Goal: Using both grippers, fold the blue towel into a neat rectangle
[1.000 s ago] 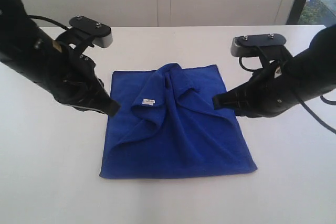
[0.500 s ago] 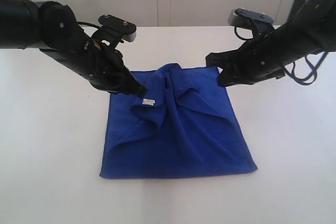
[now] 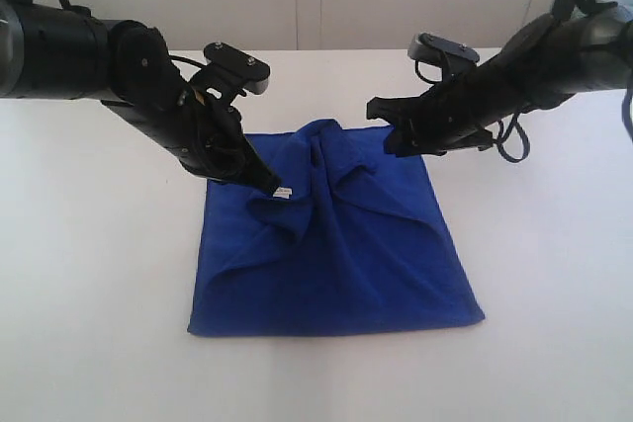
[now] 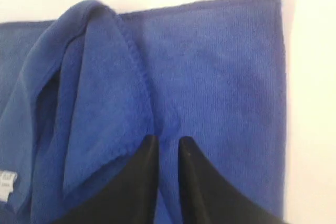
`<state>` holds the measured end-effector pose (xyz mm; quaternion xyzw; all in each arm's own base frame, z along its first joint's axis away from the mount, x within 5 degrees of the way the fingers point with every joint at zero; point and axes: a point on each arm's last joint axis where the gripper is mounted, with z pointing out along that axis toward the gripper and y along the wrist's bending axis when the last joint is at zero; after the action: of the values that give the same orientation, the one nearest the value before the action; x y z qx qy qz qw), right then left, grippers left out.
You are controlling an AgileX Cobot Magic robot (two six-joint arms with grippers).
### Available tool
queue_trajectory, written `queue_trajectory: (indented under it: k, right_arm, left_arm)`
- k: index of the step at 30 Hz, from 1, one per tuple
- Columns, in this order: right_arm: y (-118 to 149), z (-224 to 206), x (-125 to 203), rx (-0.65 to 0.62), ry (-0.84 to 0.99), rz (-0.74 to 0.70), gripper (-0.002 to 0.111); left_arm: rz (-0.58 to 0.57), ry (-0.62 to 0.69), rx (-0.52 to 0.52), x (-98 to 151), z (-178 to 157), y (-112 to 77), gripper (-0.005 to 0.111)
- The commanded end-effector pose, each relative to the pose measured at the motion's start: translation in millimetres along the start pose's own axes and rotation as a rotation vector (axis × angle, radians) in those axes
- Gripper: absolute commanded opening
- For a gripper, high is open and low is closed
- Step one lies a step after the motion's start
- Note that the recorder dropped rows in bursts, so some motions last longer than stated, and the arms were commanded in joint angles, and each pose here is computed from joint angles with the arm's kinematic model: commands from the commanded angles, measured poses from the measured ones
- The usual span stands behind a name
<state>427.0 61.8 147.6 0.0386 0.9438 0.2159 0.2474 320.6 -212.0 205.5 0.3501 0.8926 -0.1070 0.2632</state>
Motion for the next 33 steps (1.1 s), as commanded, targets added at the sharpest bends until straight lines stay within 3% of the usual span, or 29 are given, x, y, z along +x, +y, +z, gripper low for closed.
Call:
queue_trajectory:
  k: [1, 19, 25, 33]
  right_arm:
    - [-6.1, 10.0, -6.5, -0.012, -0.023, 0.058, 0.015]
    - [0.5, 31.6, -0.4, -0.035, 0.014, 0.071, 0.016]
    - [3.9, 32.6, 1.3, -0.042, 0.025, 0.065, 0.028]
    - [2.6, 32.0, 0.7, -0.025, 0.02, 0.039, 0.028]
  left_arm:
    - [0.009, -0.001, 0.001, -1.6, -2.0, -0.6, 0.0]
    - [0.009, 0.012, 0.006, -0.4, -2.0, -1.0, 0.0]
    - [0.009, 0.016, 0.008, 0.0, -2.0, -1.1, 0.0]
    - [0.009, 0.03, 0.013, 1.3, -2.0, -1.6, 0.0]
